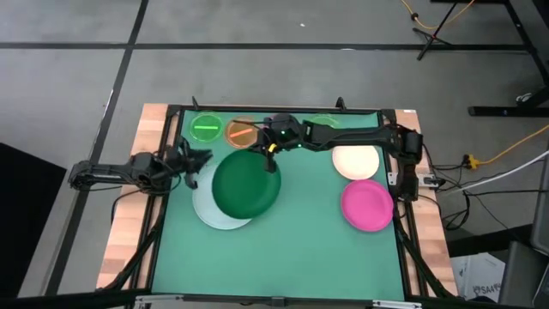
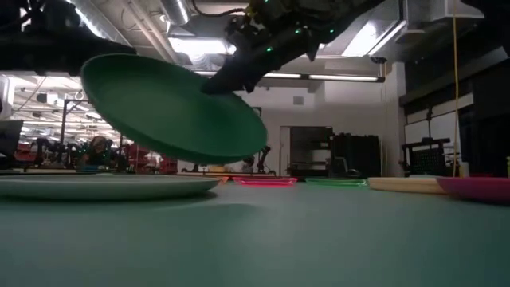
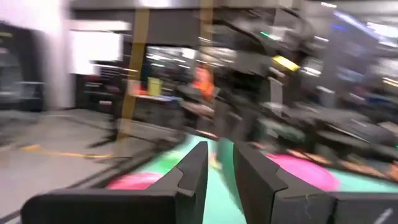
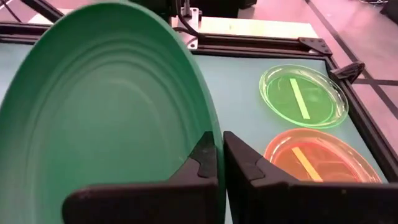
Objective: Stack plastic plates
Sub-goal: Stack the green plate on top of the the light blue plate
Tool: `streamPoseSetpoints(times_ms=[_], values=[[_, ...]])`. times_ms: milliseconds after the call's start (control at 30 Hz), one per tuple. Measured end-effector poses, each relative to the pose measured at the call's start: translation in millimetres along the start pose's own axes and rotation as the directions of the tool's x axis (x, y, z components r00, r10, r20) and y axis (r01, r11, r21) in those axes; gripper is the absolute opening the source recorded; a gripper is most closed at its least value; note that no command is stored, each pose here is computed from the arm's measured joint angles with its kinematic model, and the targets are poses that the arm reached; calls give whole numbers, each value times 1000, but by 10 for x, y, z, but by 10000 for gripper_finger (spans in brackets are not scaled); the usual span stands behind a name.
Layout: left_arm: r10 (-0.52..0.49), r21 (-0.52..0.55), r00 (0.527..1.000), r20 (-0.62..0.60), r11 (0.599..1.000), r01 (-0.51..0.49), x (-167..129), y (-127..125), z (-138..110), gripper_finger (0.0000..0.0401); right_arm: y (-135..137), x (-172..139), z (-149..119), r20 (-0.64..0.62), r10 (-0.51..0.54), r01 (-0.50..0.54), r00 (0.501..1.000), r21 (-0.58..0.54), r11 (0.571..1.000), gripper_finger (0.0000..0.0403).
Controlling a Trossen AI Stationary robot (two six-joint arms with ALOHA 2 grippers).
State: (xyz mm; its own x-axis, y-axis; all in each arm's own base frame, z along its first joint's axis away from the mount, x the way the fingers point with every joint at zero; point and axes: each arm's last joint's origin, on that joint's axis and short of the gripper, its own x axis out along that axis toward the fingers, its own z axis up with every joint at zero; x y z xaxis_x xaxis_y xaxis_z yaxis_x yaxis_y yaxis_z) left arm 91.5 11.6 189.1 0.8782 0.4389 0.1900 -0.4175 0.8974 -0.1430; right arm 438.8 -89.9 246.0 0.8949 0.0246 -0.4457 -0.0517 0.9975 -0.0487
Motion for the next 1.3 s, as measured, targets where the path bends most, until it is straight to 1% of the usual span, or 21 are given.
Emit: streamPoseSetpoints(times_ms=[67, 133, 367, 667, 833, 1067, 1167, 1300], values=[[66, -10, 998, 19, 998, -66, -2, 18, 44, 70, -13, 78, -36, -13, -5, 5, 1000, 6, 1000, 0], [88, -15, 996, 27, 996, -87, -3, 24, 61, 70, -28, 156, -67, -23, -11, 11, 1000, 7, 1000, 0], [87, -20, 996, 34, 996, -86, -3, 23, 68, 70, -79, 423, -138, -36, -20, 20, 999, 13, 1000, 0], [87, -21, 996, 35, 996, -86, -3, 23, 69, 70, -123, 680, -196, -43, -16, 16, 999, 13, 1000, 0], [87, -21, 996, 34, 996, -86, -3, 23, 68, 70, -125, 736, -254, -57, -13, 14, 998, 16, 1000, 0], [87, -21, 996, 34, 996, -86, -3, 23, 66, 70, -125, 739, -263, -63, -12, 13, 998, 16, 1000, 6], [87, -21, 996, 34, 996, -86, -3, 23, 66, 70, -125, 739, -263, -63, -12, 13, 998, 15, 1000, 17], [87, -20, 996, 33, 996, -87, -3, 23, 66, 70, -103, 743, -260, -63, -9, 9, 998, 11, 1000, 41]])
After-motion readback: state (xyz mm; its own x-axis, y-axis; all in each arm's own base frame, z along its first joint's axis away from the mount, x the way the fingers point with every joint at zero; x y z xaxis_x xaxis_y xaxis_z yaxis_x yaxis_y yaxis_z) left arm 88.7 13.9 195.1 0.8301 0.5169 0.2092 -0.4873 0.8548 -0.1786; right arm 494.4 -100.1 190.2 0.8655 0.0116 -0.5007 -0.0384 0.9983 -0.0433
